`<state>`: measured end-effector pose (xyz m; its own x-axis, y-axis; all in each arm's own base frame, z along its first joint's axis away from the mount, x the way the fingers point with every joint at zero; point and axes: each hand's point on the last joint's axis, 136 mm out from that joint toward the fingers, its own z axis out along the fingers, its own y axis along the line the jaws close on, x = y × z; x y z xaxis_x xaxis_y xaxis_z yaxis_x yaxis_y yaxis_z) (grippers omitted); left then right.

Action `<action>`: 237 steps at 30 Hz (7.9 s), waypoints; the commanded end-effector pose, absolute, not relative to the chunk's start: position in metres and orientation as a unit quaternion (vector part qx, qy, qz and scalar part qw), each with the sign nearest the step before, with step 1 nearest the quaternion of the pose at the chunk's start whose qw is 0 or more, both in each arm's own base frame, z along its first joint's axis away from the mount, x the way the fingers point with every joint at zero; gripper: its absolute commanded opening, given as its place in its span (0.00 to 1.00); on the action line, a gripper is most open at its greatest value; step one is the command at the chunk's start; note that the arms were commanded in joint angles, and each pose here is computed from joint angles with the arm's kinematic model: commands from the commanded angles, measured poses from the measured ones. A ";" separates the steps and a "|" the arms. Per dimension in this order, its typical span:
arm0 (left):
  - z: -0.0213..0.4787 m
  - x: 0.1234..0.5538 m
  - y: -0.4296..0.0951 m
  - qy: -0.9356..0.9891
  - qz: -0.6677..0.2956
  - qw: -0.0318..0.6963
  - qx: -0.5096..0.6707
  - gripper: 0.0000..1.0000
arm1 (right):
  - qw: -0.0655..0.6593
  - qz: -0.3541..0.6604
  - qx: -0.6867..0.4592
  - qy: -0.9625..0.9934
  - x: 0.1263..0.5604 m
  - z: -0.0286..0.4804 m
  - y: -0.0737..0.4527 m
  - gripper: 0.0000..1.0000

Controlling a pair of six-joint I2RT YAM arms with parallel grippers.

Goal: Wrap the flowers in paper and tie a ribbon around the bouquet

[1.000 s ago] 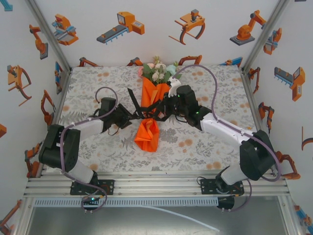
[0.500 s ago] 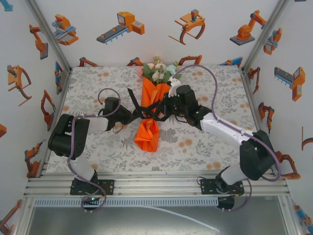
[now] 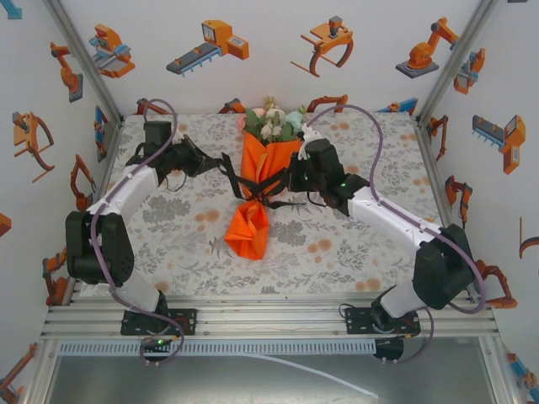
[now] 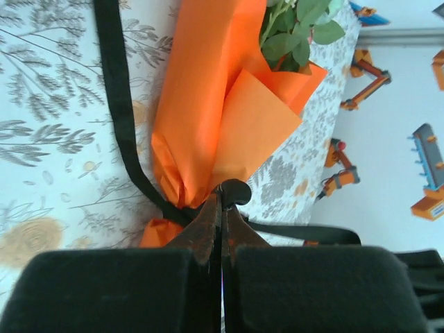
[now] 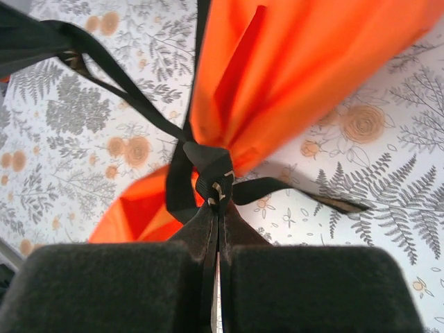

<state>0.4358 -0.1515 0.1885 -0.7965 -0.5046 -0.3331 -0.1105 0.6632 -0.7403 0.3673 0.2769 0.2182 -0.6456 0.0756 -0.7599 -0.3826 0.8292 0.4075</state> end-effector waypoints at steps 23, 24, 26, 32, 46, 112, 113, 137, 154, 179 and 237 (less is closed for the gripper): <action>0.098 0.377 -0.165 0.794 -0.387 0.148 -0.444 0.40 | 0.392 0.330 -0.097 0.853 0.369 0.226 0.299 0.00; 0.097 0.378 -0.163 0.788 -0.383 0.149 -0.459 0.45 | 0.392 0.330 -0.098 0.853 0.369 0.225 0.299 0.00; 0.092 0.380 -0.160 0.778 -0.376 0.147 -0.481 0.49 | 0.392 0.330 -0.099 0.853 0.368 0.225 0.299 0.00; 0.067 0.381 -0.151 0.761 -0.344 0.129 -0.536 0.55 | 0.392 0.330 -0.097 0.853 0.368 0.224 0.298 0.00; 0.029 0.365 -0.143 0.776 -0.283 0.091 -0.556 0.29 | 0.391 0.326 -0.102 0.855 0.369 0.225 0.298 0.00; 0.270 0.314 -0.244 0.822 -0.351 0.421 0.152 0.55 | 0.367 0.372 -0.088 0.848 0.378 0.243 0.335 0.00; 0.263 0.328 -0.235 0.840 -0.351 0.398 0.109 0.54 | 0.370 0.374 -0.096 0.845 0.376 0.245 0.337 0.00; 0.216 0.342 -0.287 0.778 -0.476 0.368 0.182 0.45 | 0.309 0.432 -0.057 0.846 0.358 0.253 0.373 0.00; 0.176 0.331 -0.217 0.872 -0.337 0.350 0.060 0.00 | 0.388 0.313 -0.056 0.865 0.341 0.219 0.289 0.46; 0.133 0.332 -0.120 0.897 -0.265 0.307 -0.175 0.39 | 0.284 0.338 0.039 0.896 0.369 0.112 0.326 0.00; 0.162 0.398 -0.245 0.915 -0.343 0.175 0.123 0.06 | 0.406 0.305 -0.219 0.833 0.303 0.167 0.305 0.00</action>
